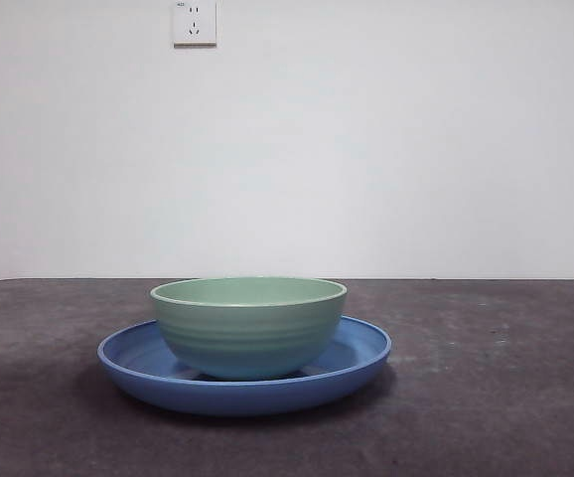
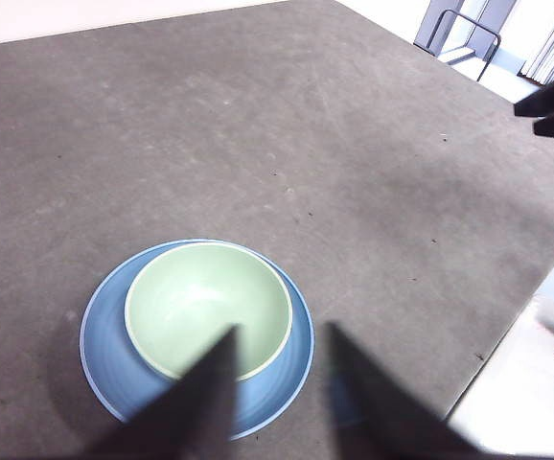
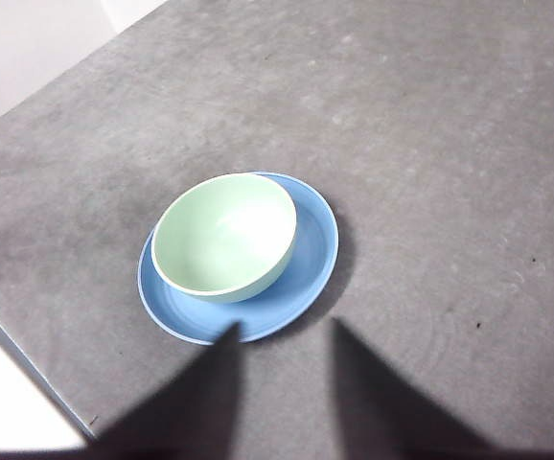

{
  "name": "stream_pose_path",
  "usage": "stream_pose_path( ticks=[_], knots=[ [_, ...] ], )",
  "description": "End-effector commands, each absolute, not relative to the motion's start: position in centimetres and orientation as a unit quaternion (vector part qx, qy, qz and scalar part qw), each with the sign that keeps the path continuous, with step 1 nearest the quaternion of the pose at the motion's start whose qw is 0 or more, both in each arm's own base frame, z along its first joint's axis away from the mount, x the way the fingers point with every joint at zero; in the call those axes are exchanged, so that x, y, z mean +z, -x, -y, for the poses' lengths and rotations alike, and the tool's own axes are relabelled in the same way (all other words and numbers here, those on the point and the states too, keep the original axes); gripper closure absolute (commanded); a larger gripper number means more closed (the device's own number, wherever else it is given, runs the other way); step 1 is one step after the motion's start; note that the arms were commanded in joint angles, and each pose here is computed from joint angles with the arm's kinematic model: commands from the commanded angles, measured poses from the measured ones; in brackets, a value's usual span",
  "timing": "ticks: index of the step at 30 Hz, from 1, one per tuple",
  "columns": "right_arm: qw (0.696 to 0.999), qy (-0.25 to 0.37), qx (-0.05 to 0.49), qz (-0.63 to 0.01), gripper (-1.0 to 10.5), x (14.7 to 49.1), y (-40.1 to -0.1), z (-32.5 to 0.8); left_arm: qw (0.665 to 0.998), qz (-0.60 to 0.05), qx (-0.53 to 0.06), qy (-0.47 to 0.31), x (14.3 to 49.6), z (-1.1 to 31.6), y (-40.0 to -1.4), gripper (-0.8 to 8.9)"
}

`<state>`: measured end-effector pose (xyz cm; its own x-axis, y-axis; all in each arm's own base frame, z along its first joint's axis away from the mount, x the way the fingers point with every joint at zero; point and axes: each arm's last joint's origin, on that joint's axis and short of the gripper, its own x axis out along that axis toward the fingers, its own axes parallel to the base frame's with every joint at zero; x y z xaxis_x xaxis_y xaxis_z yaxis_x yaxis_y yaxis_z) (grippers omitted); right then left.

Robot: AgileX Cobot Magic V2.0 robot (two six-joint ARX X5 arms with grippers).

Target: Place the green bowl on the blue plate

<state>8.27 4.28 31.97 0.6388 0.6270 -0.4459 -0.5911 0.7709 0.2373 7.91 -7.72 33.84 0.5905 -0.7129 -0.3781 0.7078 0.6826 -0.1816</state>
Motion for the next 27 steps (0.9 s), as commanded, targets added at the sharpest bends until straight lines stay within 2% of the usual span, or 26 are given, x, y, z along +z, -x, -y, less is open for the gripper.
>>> stream_pose_path(
  ticks=[1, 20, 22, 27],
  knots=[
    [0.905, -0.035, 0.341, -0.252, 9.2, 32.3, -8.3, -4.4, 0.892, -0.209, -0.401, 0.003, 34.1, 7.8, -7.9, 7.94],
    [0.905, -0.034, 0.341, -0.251, 9.2, 32.3, -8.3, -4.4, 0.898, -0.201, -0.392, 0.005, 34.2, 7.4, -7.9, 7.94],
    [0.905, -0.034, 0.341, -0.251, 9.2, 32.3, -8.3, -4.4, 0.909, -0.175, -0.377, -0.045, 34.3, 6.7, -7.9, 7.94],
    [0.905, -0.034, 0.341, -0.251, 9.2, 32.3, -8.3, -4.4, 0.941, -0.172, -0.284, -0.06, 32.9, 4.5, -8.5, 7.94]
  ],
)
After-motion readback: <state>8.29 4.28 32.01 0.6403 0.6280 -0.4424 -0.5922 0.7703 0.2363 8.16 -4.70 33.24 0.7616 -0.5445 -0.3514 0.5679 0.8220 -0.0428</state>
